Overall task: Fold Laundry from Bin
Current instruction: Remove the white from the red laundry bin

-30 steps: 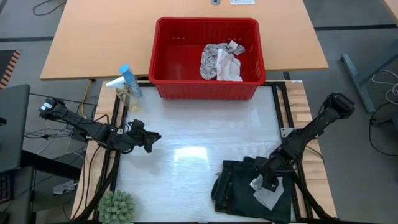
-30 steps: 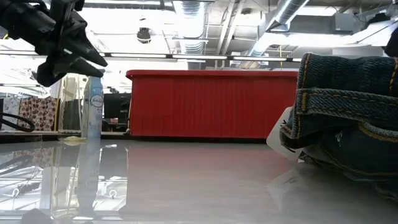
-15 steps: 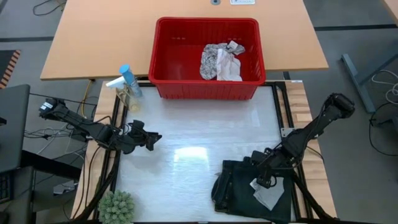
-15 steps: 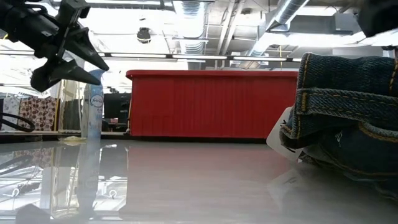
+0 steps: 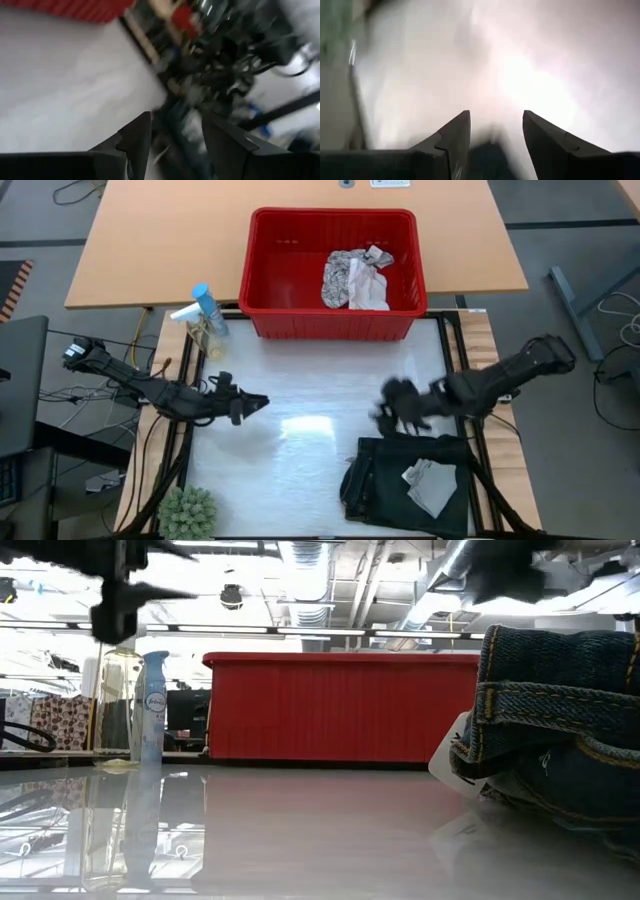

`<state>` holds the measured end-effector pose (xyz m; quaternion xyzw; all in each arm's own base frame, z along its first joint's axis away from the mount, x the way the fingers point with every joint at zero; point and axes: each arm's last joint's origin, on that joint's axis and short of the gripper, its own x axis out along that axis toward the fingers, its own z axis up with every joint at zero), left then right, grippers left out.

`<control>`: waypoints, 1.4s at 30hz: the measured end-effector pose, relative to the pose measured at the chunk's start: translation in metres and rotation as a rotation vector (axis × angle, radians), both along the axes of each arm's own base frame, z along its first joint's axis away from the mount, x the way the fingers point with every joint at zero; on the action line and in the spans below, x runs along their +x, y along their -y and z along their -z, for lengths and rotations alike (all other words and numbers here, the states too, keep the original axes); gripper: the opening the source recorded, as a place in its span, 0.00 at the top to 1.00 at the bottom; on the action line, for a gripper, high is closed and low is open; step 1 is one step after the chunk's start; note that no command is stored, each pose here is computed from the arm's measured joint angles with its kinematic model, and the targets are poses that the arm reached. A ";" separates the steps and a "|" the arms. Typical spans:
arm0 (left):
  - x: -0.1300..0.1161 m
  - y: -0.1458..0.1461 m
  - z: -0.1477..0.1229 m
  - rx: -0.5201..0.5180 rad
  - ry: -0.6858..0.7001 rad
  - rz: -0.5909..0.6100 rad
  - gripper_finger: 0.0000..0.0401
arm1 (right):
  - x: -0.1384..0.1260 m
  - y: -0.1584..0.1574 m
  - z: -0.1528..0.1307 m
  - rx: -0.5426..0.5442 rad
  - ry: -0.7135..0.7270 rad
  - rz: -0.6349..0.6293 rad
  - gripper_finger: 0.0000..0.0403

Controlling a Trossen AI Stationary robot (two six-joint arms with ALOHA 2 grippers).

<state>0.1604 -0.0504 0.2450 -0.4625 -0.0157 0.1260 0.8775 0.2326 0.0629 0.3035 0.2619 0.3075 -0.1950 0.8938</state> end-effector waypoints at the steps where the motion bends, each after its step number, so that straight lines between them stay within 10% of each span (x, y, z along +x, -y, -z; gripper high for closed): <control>1: 0.000 -0.001 -0.004 0.004 0.041 -0.034 0.59 | 0.005 0.011 -0.008 -0.043 0.045 0.066 0.49; 11: -0.008 -0.025 -0.059 0.352 0.350 -0.344 0.58 | 0.011 0.132 -0.091 -0.333 0.296 0.378 0.49; 19: -0.018 -0.057 -0.119 0.640 0.242 -0.672 0.54 | -0.014 0.211 -0.115 -0.409 0.349 0.508 0.49; 31: -0.028 -0.112 -0.212 1.004 -0.095 -0.706 0.54 | 0.027 0.306 -0.124 -0.479 0.255 0.450 0.49; 42: 0.015 -0.176 -0.230 1.073 -0.197 -0.606 0.54 | 0.049 0.358 -0.132 -0.567 0.046 0.377 0.49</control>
